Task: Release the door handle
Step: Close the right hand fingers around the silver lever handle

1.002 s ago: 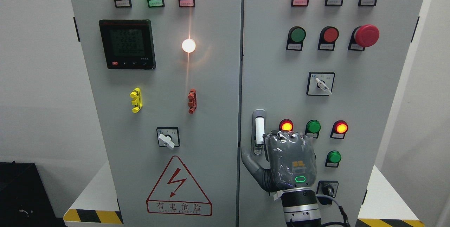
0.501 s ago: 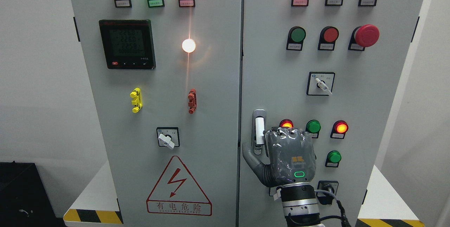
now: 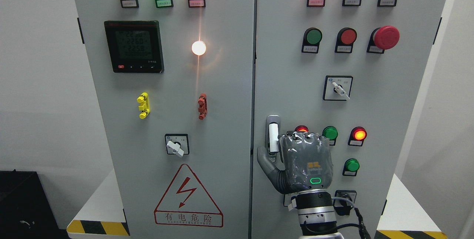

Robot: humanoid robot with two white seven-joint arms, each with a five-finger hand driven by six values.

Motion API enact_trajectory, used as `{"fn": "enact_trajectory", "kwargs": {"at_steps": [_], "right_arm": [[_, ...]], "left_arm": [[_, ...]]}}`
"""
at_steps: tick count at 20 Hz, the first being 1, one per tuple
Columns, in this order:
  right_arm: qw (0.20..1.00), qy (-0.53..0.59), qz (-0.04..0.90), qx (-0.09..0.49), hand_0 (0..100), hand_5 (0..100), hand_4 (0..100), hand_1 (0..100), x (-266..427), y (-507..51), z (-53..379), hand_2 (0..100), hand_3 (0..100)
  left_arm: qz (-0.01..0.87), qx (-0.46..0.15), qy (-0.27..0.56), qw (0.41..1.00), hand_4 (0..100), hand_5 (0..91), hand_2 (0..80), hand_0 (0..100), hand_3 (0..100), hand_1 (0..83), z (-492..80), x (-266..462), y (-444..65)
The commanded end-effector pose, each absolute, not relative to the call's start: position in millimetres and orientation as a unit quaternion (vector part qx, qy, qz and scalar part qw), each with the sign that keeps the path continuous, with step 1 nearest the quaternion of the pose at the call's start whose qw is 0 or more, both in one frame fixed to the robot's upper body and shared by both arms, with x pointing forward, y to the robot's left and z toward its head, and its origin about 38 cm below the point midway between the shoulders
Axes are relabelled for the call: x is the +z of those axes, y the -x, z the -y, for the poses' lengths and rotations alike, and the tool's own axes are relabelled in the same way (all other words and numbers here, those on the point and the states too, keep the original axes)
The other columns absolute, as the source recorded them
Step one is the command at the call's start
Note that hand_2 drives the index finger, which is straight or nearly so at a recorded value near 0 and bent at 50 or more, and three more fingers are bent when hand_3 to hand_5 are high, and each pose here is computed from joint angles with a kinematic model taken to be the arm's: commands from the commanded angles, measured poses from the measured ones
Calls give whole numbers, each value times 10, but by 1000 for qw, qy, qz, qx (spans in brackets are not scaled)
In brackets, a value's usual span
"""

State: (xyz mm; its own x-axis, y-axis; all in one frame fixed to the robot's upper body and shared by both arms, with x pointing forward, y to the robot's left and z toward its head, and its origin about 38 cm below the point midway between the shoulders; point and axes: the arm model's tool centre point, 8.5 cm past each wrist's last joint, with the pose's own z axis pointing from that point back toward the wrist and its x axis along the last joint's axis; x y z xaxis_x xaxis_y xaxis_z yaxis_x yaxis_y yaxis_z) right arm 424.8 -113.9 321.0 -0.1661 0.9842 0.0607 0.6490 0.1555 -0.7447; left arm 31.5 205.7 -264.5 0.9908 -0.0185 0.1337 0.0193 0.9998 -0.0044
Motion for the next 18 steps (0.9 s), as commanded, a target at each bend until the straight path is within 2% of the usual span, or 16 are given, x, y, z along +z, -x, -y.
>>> {"fn": "enact_trajectory", "kwargs": {"at_steps": [1,11,18], "right_arm": [[289,583,701,292,412,1000,1000,365,3201,-4268,1185,996,1000],[293,587,699,285,422,1000,1000,409,3198,-4266,1235,995,1000],[295,588,699,281,449,1000,1000,396,3201,-4261,1250,993,1000]], "left_arm": [[59,-8,3,998,0,0,0,120,0,556,-2058,-2649,-208],[59,-8,3,998,0,0,0,120,0,556,-2058,-2649,-208],[59,-9,3,998,0,0,0,120,0,556,-2058,-2649,-208]]}}
